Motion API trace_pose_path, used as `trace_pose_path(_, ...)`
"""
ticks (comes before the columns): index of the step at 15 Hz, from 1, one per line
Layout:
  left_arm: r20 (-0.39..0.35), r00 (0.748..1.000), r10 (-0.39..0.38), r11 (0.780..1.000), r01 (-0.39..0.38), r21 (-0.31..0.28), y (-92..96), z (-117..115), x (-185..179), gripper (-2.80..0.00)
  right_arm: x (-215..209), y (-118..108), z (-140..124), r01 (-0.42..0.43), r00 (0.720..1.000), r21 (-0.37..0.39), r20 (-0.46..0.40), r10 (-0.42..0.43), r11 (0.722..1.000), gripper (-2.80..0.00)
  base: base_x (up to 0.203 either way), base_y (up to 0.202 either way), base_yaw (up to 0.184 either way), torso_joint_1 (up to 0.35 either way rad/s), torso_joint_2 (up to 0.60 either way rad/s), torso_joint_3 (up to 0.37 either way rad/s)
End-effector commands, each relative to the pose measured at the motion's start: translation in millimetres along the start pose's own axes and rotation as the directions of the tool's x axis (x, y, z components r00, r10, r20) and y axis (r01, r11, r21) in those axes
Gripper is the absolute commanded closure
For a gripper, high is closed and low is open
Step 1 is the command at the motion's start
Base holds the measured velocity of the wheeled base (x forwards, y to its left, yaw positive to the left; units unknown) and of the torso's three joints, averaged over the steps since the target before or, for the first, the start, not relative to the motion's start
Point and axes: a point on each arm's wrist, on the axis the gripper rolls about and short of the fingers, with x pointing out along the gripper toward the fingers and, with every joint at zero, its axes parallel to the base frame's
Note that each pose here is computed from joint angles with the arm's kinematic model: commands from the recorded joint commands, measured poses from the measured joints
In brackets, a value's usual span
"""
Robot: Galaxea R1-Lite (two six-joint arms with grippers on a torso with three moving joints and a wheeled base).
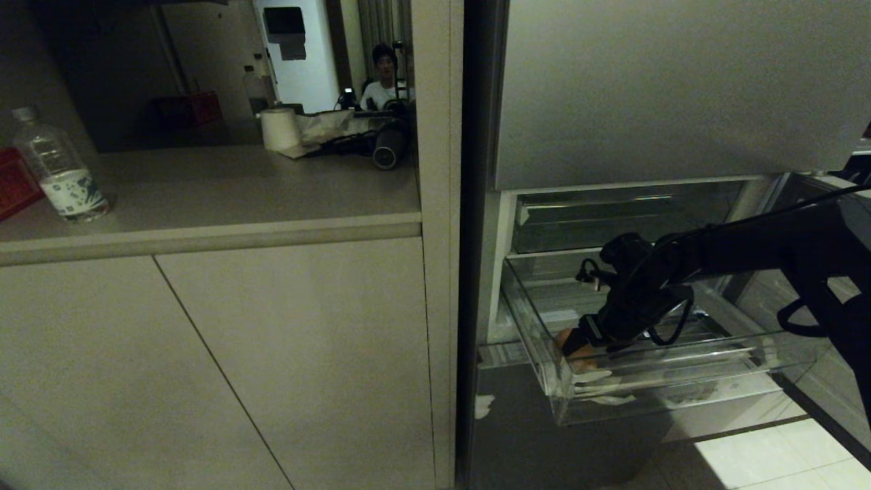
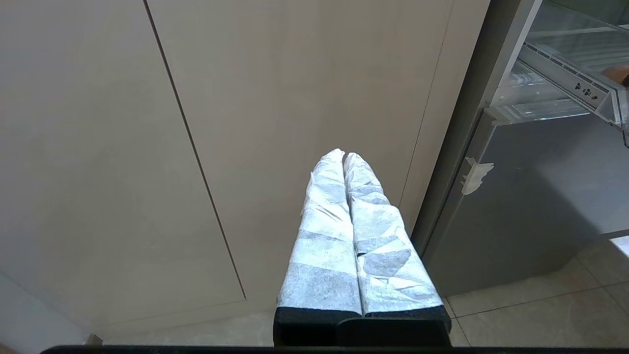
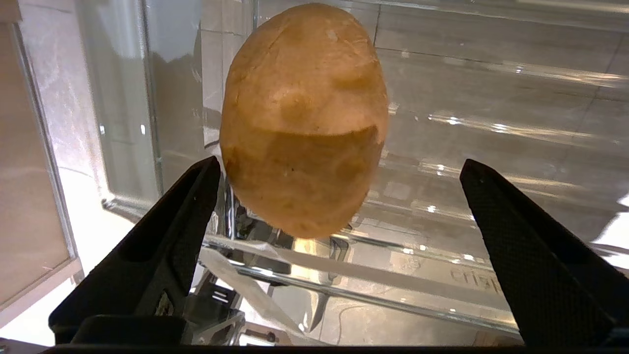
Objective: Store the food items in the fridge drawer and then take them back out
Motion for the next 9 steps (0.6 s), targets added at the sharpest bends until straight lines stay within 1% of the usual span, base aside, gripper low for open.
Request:
trace_pose_path(1, -0.001, 1.000, 0.000, 1.000, 0.000, 0.000, 0.0, 0.1, 0.1, 0.00, 5.0, -0.6, -1.1, -0.005, 1.000, 0.002, -0.014, 0.005, 1.000, -2.80, 0.000, 0.000, 0.000, 0.000, 0.00, 0.000)
trace_pose_path(9, -0.001, 1.000, 0.000, 1.000, 0.000, 0.000, 0.0, 0.1, 0.1, 0.00, 12.3, 2.0, 0.7, -0.012, 1.000, -0.004, 0.000, 0.012, 1.000, -2.80, 0.000, 0.000, 0.000, 0.000, 0.00, 0.000)
